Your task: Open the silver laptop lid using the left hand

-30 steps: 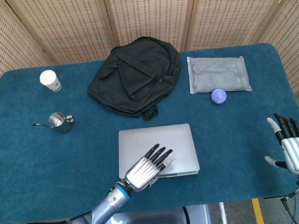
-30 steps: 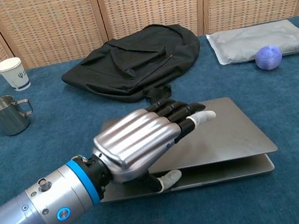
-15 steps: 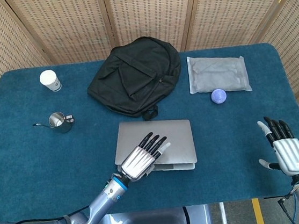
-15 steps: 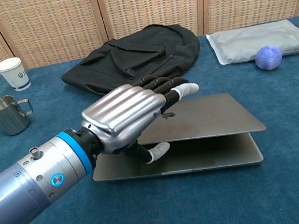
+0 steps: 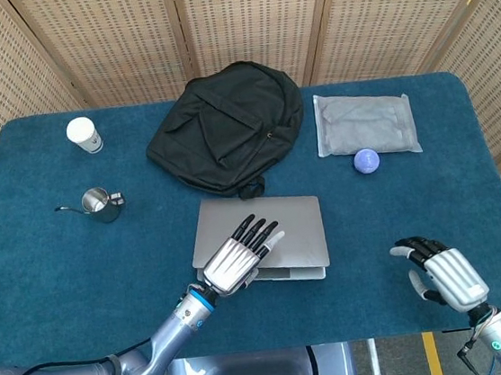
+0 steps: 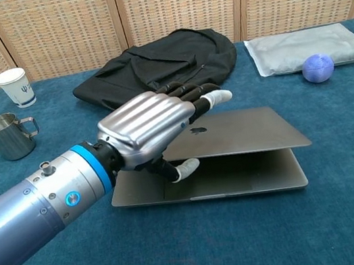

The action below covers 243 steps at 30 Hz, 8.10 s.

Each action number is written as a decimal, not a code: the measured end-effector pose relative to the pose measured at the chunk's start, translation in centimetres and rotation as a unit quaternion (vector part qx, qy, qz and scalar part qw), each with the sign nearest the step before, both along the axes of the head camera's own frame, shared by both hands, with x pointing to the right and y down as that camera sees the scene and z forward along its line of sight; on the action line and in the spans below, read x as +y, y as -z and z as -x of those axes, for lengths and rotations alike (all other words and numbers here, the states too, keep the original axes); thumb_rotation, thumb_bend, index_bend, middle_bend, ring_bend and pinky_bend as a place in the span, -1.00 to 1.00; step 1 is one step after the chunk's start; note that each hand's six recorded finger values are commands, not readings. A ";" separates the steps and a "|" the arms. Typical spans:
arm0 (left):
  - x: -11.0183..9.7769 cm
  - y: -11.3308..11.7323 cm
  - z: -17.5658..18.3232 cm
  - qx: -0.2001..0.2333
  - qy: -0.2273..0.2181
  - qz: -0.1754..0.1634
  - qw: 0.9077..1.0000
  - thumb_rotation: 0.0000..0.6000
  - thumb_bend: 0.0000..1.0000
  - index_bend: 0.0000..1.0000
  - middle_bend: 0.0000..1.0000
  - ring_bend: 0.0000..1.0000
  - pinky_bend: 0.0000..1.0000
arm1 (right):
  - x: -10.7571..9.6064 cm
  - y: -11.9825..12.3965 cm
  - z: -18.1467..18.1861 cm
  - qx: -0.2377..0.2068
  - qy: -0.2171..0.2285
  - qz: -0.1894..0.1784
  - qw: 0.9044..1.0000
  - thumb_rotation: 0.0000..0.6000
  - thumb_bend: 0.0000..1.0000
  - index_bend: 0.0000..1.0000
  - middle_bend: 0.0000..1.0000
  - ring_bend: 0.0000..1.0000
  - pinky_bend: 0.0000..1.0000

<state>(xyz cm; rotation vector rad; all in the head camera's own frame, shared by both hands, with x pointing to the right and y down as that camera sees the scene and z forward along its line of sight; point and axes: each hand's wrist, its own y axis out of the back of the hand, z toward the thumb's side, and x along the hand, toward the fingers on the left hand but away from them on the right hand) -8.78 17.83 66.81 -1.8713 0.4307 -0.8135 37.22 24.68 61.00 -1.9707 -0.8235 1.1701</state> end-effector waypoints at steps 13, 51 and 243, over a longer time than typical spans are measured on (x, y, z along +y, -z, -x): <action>-1.8 1.0 0.2 0.011 0.021 -0.004 1.000 1.00 -0.02 -1.00 -1.00 -1.00 -1.00 | 1.3 -2.2 5.4 -0.049 0.088 -0.004 0.995 1.00 0.50 -0.43 -0.48 -0.52 -0.32; -3.0 0.4 1.9 0.002 0.039 0.003 0.999 1.00 -0.02 -1.00 -1.00 -1.00 -1.00 | 0.0 -8.5 14.6 0.019 0.163 0.020 0.986 1.00 1.00 -0.43 -0.70 -0.65 -0.32; -17.6 15.1 27.0 0.029 0.326 -0.109 0.939 1.00 -0.69 -1.00 -1.00 -1.00 -1.00 | -10.4 -0.5 0.9 0.004 -0.037 -0.100 0.994 1.00 -0.54 -0.62 -0.85 -0.94 -0.59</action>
